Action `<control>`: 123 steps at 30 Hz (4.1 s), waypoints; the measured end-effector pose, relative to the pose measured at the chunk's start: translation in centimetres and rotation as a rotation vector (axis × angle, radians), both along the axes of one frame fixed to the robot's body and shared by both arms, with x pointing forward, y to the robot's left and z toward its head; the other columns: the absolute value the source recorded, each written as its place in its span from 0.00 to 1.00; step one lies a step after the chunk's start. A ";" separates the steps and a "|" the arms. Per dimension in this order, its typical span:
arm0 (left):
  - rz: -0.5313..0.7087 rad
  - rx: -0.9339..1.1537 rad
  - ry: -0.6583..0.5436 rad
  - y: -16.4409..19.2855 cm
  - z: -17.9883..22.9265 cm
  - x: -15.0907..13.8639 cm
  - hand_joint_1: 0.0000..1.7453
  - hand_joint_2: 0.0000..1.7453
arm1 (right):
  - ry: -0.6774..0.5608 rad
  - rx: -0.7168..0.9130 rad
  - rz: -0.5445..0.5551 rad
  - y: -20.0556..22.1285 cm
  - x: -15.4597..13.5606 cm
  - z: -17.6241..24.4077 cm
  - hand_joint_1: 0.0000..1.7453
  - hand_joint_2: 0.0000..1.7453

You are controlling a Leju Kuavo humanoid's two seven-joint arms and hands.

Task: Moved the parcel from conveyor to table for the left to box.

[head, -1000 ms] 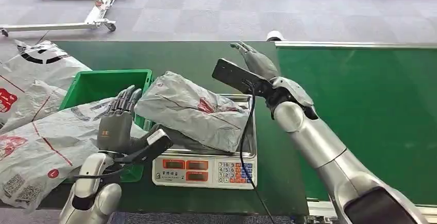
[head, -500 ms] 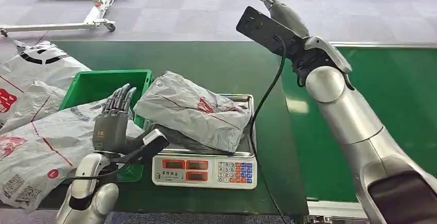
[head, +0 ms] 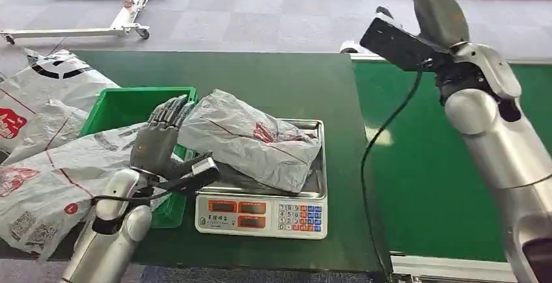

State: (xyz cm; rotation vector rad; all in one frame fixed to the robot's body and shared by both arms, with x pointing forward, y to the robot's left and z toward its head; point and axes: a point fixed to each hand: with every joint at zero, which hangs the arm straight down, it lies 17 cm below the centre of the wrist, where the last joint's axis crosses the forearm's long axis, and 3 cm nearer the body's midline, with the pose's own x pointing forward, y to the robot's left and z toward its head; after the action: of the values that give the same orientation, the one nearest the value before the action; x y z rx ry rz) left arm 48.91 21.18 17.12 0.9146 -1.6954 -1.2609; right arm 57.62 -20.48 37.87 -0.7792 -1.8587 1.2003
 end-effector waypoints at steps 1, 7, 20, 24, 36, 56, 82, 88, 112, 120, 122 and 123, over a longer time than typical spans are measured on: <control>-0.010 0.034 -0.001 0.2 0.3 1.4 0.00 1.00 | -0.004 -0.012 -0.006 -1.4 -0.5 -0.7 0.00 0.00; -0.100 0.163 0.075 -0.8 1.6 6.5 0.00 1.00 | 0.012 -0.072 -0.031 -5.0 -2.2 -3.1 0.00 0.00; -0.194 0.335 0.105 -3.6 1.5 8.5 0.00 1.00 | 0.077 -0.095 -0.029 -5.7 -6.0 -11.1 0.00 0.00; -0.197 0.357 0.112 -3.6 1.1 8.6 0.00 1.00 | 0.084 -0.096 -0.024 -5.7 -6.4 -11.5 0.00 0.00; -0.316 0.360 0.375 -3.0 -3.6 6.3 0.00 1.00 | 0.094 -0.088 -0.032 -7.3 -7.8 -12.3 0.00 0.00; -0.410 0.420 0.738 -1.5 -14.5 1.6 1.00 1.00 | 0.076 -0.011 0.001 -5.0 -9.1 -12.7 0.00 0.00; -0.390 0.384 0.635 -5.7 -14.4 2.7 1.00 1.00 | 0.040 0.059 0.008 -4.7 -11.7 -12.2 0.00 0.00; -0.371 0.408 0.577 -5.1 -12.7 3.9 1.00 1.00 | 0.074 0.080 0.012 -4.9 -12.0 -13.0 0.00 0.00; -0.137 0.409 0.187 6.5 13.5 10.8 1.00 1.00 | 0.142 0.079 -0.021 -8.6 -13.7 -16.1 0.00 0.00; -0.028 0.408 0.132 10.4 19.3 11.6 1.00 1.00 | 0.139 0.076 -0.030 -8.9 -13.2 -15.5 0.00 0.00; -0.001 0.409 0.128 12.0 19.9 11.6 1.00 1.00 | 0.142 0.077 -0.040 -9.1 -13.4 -15.7 0.00 0.00; 0.013 0.408 0.131 12.9 20.1 11.5 1.00 1.00 | 0.145 0.078 -0.045 -9.2 -13.6 -15.9 0.00 0.00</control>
State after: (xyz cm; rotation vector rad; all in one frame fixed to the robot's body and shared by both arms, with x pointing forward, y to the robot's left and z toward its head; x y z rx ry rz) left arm 60.42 34.12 37.20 1.0483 -1.3516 -1.6560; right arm 44.06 -29.71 21.99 -0.6700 -1.7499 1.1196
